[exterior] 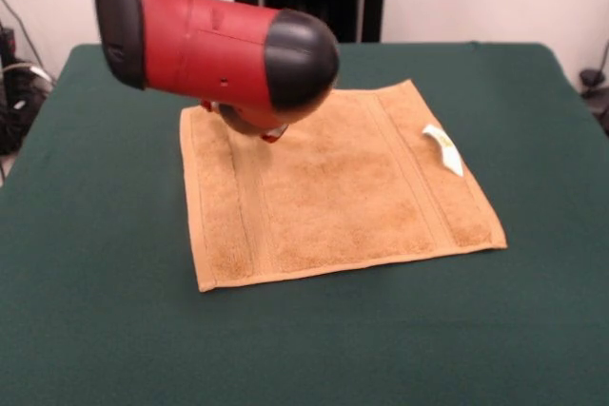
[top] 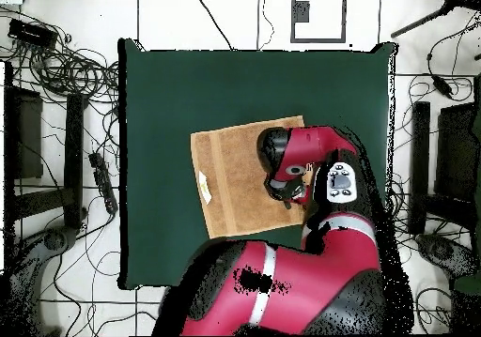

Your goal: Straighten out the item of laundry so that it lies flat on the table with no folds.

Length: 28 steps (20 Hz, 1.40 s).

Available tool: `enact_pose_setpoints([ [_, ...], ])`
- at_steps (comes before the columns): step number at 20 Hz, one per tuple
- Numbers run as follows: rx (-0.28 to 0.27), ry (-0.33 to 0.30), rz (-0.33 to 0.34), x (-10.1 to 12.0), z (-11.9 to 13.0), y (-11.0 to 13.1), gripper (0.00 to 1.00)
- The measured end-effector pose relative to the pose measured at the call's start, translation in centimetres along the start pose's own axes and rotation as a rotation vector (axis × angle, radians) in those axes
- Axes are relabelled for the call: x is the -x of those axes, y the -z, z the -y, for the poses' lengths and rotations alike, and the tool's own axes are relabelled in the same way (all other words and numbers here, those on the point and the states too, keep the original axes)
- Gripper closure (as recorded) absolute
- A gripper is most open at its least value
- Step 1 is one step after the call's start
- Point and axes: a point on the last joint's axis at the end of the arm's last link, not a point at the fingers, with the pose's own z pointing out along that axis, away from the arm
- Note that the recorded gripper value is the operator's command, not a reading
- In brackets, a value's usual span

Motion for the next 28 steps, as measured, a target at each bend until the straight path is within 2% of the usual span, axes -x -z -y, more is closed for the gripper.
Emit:
enact_pose_setpoints([
  [4,0.119,-0.036,-0.062,0.4,1.4,-0.3,0.0],
  [6,0.22,-0.062,-0.118,0.6,2.1,-0.5,0.0],
  [8,0.282,-0.077,-0.155,0.6,2.6,-0.7,0.0],
  [12,0.362,-0.09,-0.201,0.4,3.4,-1.1,0.0],
  [17,0.395,-0.08,-0.177,0.3,2.5,-1.5,0.0],
  [21,0.399,-0.079,-0.172,0.2,2.6,-1.4,0.0],
  [28,0.354,-0.057,-0.142,-0.1,2.3,-1.2,0.0],
])
